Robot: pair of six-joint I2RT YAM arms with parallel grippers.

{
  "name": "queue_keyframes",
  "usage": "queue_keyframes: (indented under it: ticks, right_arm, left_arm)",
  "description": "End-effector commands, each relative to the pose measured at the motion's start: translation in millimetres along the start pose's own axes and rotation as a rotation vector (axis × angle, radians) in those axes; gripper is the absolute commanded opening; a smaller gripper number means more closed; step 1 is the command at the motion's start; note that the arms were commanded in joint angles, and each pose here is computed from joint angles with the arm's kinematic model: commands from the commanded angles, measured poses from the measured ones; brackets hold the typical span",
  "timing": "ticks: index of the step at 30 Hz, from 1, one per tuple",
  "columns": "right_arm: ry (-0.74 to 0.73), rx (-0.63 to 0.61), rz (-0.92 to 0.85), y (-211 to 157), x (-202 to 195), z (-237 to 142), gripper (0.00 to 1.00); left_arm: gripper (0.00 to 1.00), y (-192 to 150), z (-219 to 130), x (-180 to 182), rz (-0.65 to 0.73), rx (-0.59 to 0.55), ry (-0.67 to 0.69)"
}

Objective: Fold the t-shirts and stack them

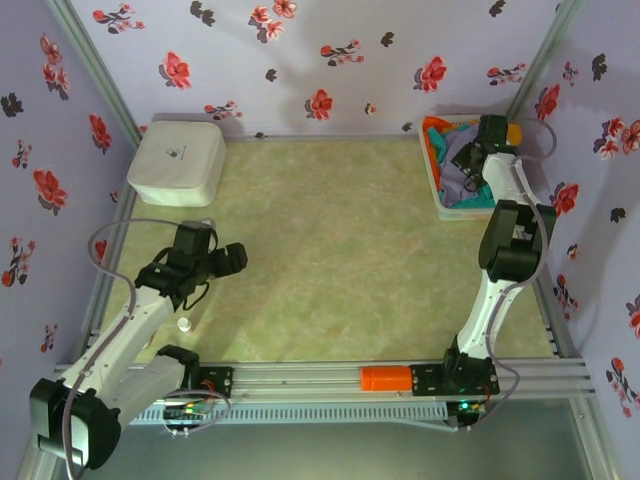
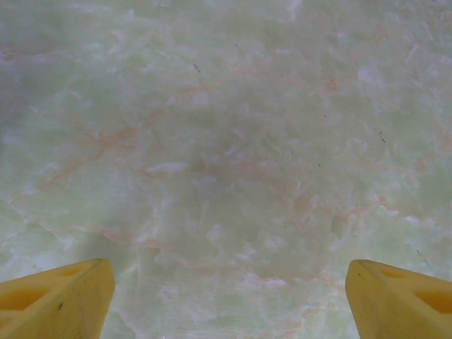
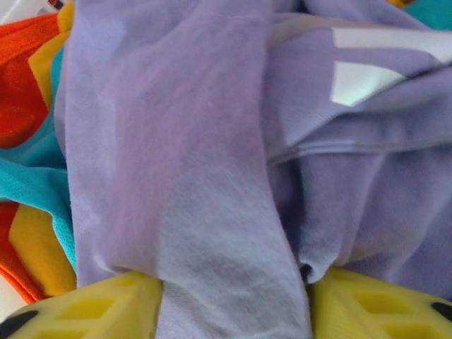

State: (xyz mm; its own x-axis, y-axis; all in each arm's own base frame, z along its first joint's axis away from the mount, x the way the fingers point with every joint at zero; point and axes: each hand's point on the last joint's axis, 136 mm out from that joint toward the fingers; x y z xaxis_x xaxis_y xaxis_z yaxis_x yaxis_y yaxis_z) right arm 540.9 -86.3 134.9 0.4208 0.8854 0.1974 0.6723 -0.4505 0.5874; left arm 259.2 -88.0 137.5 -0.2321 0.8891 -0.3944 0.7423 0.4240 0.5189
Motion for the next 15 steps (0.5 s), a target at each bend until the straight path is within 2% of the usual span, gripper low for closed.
queue_keyframes:
  ticks: [1,5,7,9,15]
  right_arm:
    - [0.019,-0.016,-0.016,9.8,5.0,-4.3,0.45]
    - [0.028,-0.048,-0.021,17.4,8.4,-19.7,0.12]
    - [0.025,-0.082,-0.025,25.6,11.2,-34.9,0.04]
    - [0.015,-0.118,-0.036,33.4,13.6,-52.4,0.00]
    - [0.031,-0.245,-0.061,45.8,23.2,-116.0,0.00]
  left_arm:
    - [0.85,-4.6,-2.3,-1.4,-0.015,0.011,-0.012]
    - [0.84,-4.6,-2.3,-2.8,-0.017,0.011,-0.015]
    - [0.84,-4.1,-2.9,-3.3,-0.017,0.010,-0.016]
    - [0.84,-3.2,-3.5,-4.7,-0.014,0.009,-0.020]
    - [0.84,0.1,-4.1,-10.8,-0.020,-0.001,-0.049]
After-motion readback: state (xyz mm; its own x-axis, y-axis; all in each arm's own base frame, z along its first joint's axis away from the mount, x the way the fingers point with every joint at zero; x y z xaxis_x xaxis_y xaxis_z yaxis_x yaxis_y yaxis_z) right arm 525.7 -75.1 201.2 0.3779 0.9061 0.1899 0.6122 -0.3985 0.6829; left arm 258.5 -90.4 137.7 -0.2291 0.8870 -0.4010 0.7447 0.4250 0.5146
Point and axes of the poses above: each hand's point on the last joint's axis, 136 mm out from that joint toward the fingers, its own z axis out along the fingers, its own x axis along the line the jaws close on, y = z × x, and after that the axes turned 12 degrees about -z, right-handed
